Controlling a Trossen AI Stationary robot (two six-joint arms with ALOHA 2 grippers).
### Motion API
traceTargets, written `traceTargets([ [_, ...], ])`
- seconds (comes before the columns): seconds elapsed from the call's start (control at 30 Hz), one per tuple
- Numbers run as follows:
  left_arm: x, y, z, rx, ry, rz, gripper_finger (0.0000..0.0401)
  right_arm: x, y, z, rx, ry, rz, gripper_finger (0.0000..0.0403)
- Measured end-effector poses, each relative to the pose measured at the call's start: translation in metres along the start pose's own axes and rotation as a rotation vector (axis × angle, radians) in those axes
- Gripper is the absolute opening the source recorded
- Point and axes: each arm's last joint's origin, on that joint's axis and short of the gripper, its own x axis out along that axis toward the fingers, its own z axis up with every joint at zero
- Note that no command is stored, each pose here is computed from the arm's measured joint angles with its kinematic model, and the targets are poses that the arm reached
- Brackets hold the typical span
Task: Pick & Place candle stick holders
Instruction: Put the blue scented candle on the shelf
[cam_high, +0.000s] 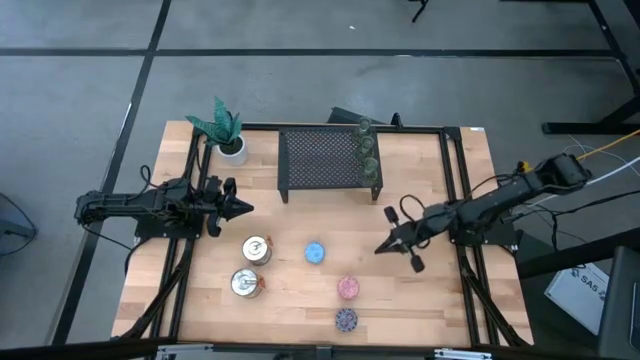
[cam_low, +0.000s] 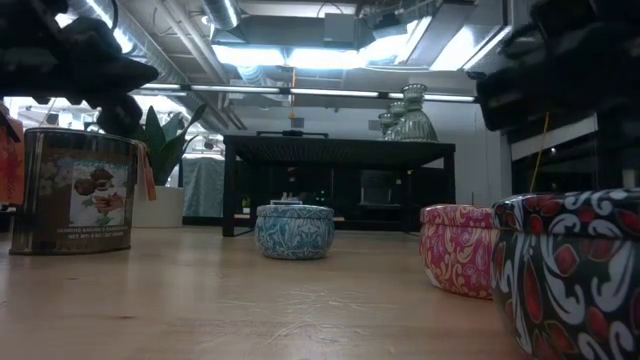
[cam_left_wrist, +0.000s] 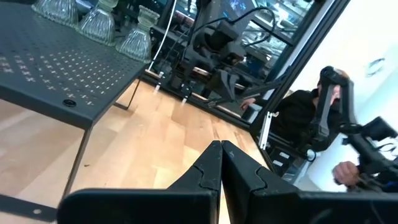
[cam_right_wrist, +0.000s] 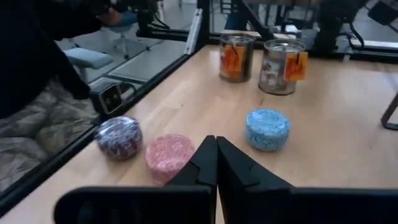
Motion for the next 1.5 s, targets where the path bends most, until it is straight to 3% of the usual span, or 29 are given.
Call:
traceTargets([
  [0.23,0.0,0.0,0.0,-0.031,-0.001,0.0,0.0002,-0.028,-0.013,-0.014,-0.048,-0.062,-0.034,0.0003],
  [0.47,0.0,0.001,0.001,-0.178,-0.017,0.024,0.0002,-0.048,-0.026,-0.015,-0.008,-0.085,-0.334,0.0003],
  [0.7,0.0,0.004,0.0,-0.186,-0.047,0.105,0.0002,-0.068,-0.019,-0.016,0.05,-0.075,-0.451,0.0003],
  [0.93,0.003,0.004,-0.002,-0.175,-0.009,0.099,0.0003,-0.081,-0.013,-0.012,-0.069,-0.173,-0.436,0.0003],
  [1.2,0.006,0.002,-0.003,-0.026,0.067,0.035,0.005,-0.084,-0.011,-0.016,-0.077,-0.253,-0.396,0.0003],
  [1.5,0.006,-0.019,0.031,0.084,-0.015,-0.07,0.0113,-0.084,-0.01,-0.019,-0.157,-0.21,-0.388,0.0003],
])
